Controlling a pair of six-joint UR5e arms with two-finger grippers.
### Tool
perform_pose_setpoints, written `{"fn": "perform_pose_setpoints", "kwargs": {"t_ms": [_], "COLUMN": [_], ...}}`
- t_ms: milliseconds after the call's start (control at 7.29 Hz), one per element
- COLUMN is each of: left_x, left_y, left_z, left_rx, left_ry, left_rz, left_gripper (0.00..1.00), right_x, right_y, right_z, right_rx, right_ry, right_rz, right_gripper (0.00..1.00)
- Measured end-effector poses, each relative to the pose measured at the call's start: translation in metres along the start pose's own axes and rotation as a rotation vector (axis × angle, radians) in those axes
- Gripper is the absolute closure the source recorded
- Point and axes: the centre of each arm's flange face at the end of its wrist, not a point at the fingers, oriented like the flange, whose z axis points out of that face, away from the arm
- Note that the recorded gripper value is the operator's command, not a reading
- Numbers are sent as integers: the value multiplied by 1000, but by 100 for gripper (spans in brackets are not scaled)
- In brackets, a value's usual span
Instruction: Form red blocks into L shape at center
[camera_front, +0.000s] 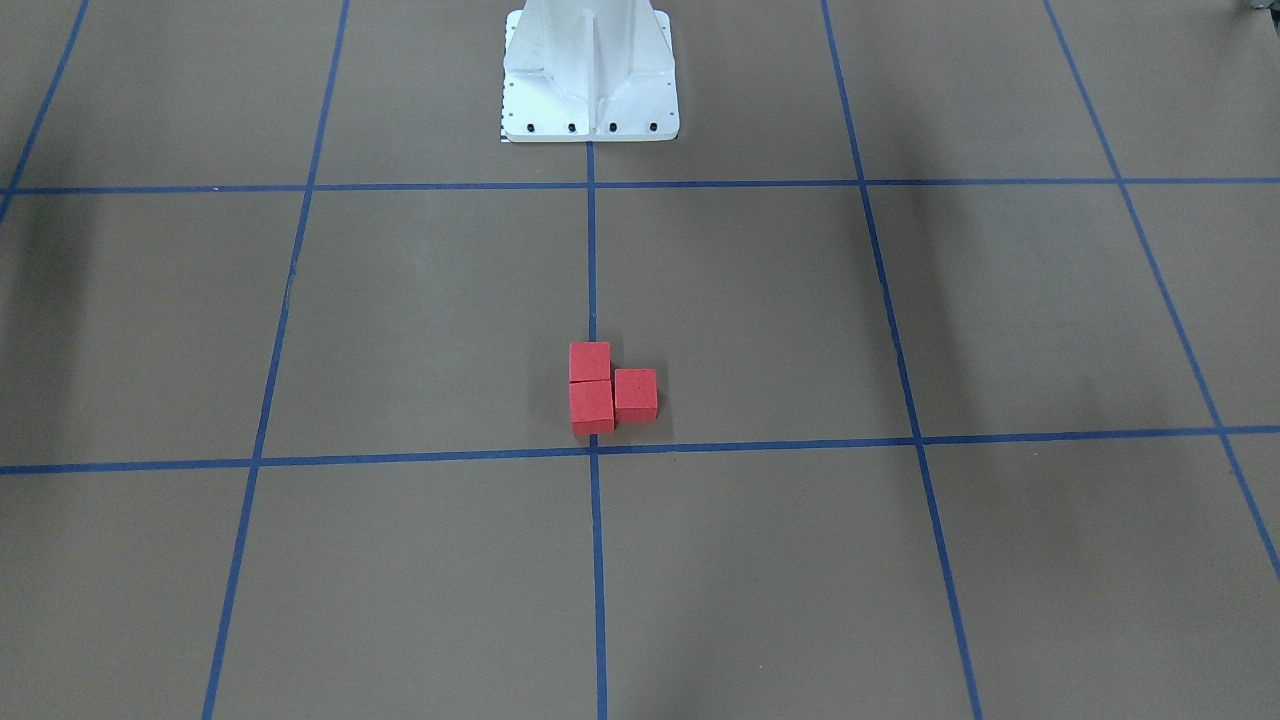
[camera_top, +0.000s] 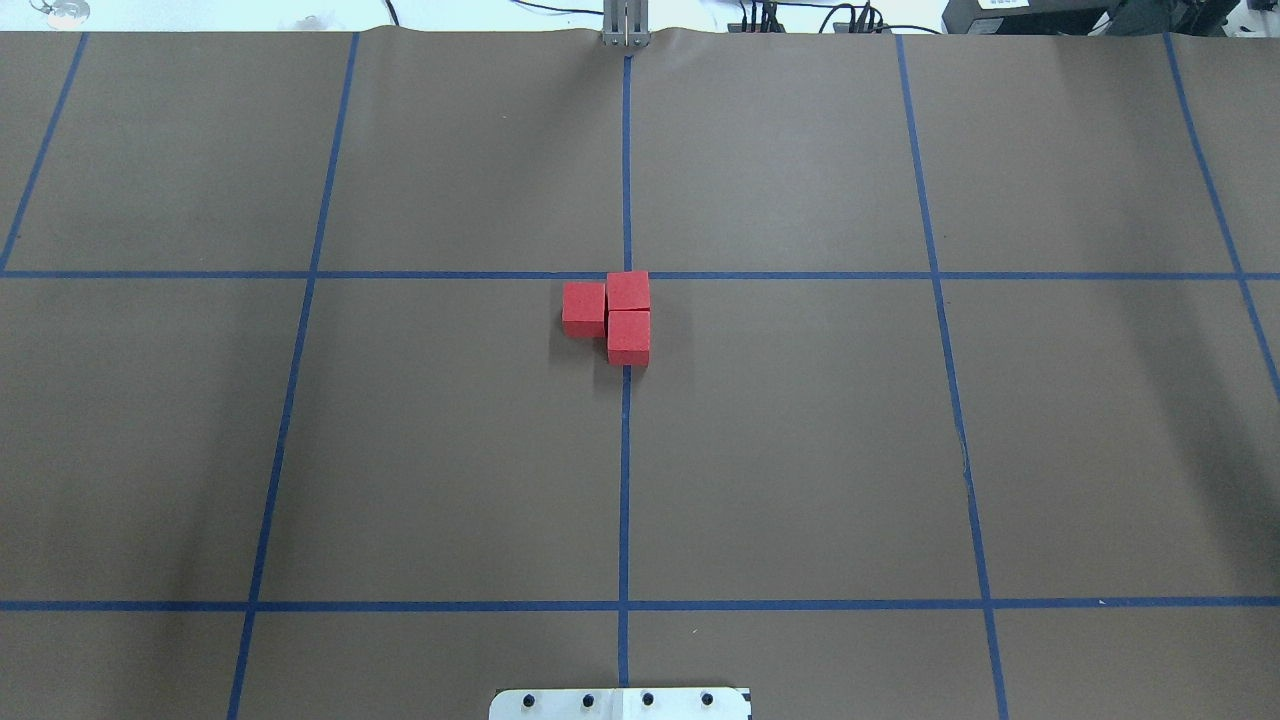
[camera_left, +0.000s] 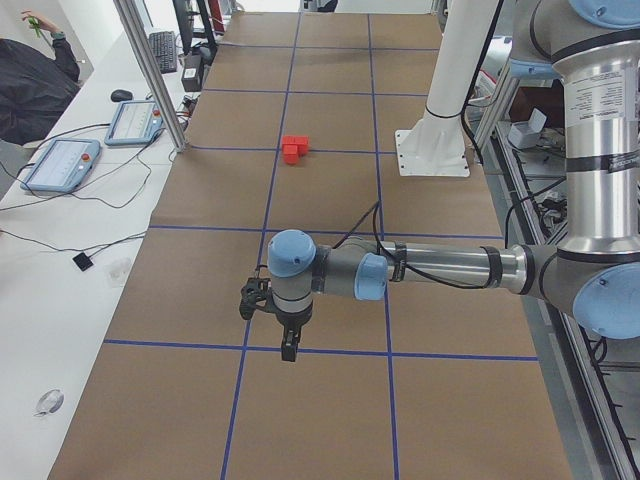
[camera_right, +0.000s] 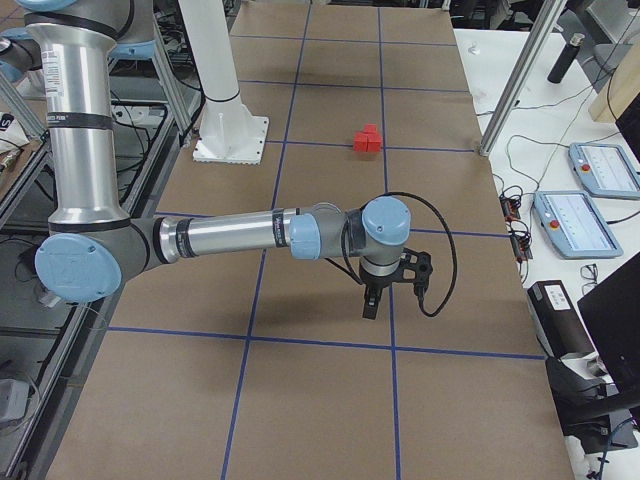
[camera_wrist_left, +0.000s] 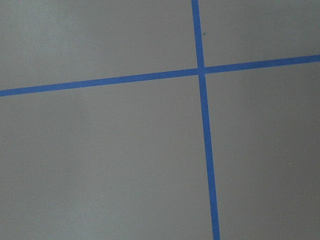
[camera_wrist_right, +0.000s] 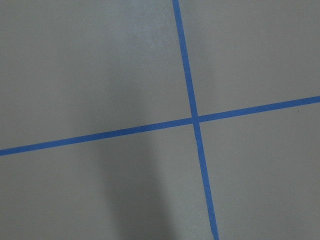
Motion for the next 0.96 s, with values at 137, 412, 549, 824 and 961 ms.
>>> {"fn": "perform_pose_setpoints", "kwargs": {"t_ms": [137,412,549,824,961], "left_x": [1,2,2,2,2], "left_y": [0,-1,-1,-2,-2], "left_z": [-1,-1,-2,-2,-2], "left_rx": [-1,-1,0,1,1], "left_ry": [9,13,14,13,12], "left_rz": [-3,-6,-5,-4,-4], "left_gripper": [0,0,0,0,0], "right_x": [1,6,11,18,20], "right_y": [0,0,-1,-1,0], "right_z": [1,6,10,16,18], "right_rx": [-1,-11,-19,-31,-33], "right_ry": [1,4,6,5,3], "right_rz": [0,-37,-71,-92,-94], "right_gripper": [1,1,1,1,1]}}
